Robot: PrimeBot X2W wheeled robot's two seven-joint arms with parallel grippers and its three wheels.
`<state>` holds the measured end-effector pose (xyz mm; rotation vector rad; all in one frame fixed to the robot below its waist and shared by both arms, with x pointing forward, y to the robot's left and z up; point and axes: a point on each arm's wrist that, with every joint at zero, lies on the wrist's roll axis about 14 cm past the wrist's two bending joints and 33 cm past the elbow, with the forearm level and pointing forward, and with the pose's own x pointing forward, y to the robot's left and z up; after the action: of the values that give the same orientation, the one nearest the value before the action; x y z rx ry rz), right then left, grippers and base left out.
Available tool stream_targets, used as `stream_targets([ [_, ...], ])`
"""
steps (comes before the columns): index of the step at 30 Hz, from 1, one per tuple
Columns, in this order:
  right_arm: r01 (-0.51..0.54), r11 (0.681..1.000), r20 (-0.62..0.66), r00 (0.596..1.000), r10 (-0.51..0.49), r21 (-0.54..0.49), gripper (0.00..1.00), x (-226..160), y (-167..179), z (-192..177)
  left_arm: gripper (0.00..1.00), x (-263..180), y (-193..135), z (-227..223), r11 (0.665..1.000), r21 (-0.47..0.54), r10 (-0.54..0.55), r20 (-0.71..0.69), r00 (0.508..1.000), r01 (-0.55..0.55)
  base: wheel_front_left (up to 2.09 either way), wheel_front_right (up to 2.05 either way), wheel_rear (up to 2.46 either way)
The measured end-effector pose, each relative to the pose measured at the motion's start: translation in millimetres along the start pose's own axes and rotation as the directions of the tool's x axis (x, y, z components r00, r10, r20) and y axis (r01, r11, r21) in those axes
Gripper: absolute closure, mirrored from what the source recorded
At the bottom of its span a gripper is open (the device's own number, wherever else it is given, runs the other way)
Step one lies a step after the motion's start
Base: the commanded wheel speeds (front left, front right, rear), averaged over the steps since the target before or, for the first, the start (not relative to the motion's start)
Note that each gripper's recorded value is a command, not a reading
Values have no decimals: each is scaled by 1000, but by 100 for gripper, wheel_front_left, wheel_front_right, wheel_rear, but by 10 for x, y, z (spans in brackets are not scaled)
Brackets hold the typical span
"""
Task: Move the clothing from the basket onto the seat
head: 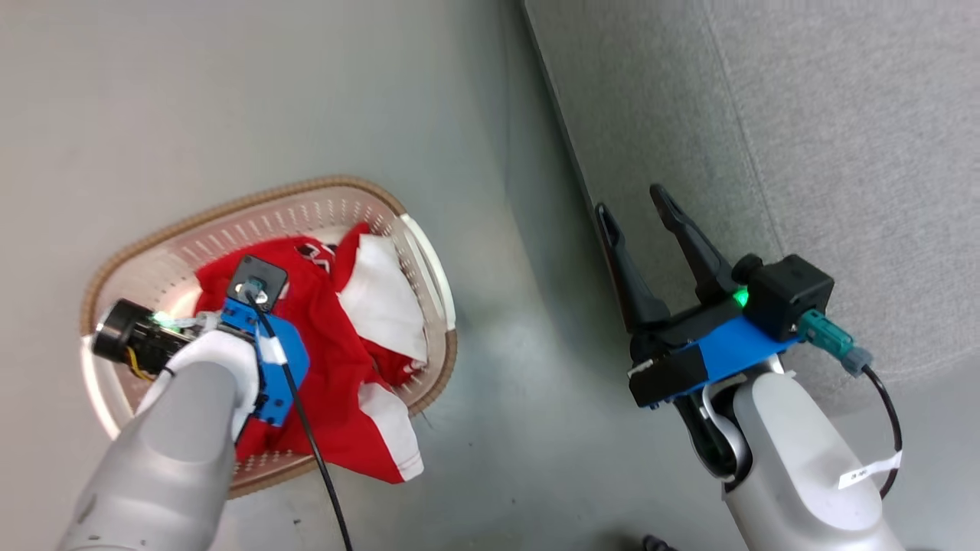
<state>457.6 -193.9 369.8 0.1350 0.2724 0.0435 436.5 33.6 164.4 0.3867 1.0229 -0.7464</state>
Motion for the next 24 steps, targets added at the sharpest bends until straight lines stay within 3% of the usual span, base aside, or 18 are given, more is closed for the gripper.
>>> stream_targets([
  [12,-11,1000,88,996,13,-18,0,-333,130,374,100,-764,-136,571,993,-114,72,288,955,-40,0,0,0],
  [24,-60,998,156,986,63,-26,0,-474,339,624,100,-1238,-225,805,981,-183,129,409,903,-57,0,0,0],
])
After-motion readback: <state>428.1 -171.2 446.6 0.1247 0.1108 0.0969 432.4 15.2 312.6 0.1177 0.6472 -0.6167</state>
